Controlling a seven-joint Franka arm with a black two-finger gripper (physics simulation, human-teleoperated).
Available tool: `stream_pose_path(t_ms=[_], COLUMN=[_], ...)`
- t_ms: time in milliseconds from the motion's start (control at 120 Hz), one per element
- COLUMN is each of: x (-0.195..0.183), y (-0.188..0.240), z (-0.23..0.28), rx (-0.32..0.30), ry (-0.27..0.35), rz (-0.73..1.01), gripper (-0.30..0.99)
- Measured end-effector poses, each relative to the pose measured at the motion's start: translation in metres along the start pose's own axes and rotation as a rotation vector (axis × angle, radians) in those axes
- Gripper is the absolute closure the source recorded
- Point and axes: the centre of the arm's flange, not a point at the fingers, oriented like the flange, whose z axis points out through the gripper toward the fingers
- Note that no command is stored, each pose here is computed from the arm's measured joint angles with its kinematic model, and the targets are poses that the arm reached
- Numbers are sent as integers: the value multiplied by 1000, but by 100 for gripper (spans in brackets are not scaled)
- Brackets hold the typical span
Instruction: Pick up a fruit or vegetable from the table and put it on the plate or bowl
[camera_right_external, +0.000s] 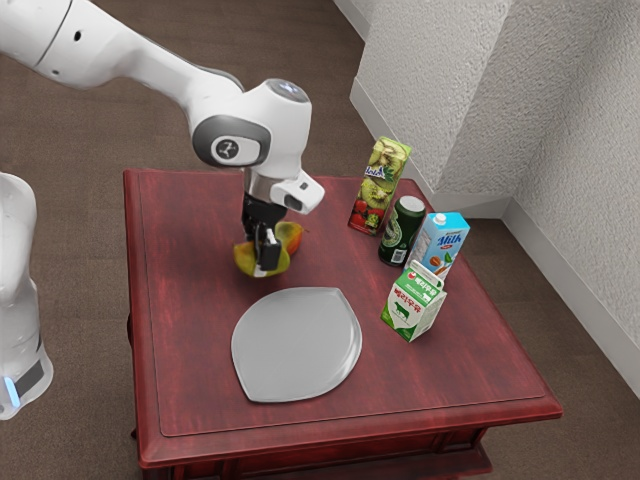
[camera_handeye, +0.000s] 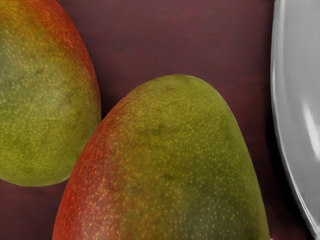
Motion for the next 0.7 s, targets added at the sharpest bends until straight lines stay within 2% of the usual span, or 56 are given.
stream_pose_path(t_ms=[367, 583, 700], x=[7, 3, 1], y=[21, 58, 83], z=[-36, -68, -71], rx=[0, 2, 11], ry=[81, 157, 170], rz=[40, 117, 161], gripper=[30, 33, 33])
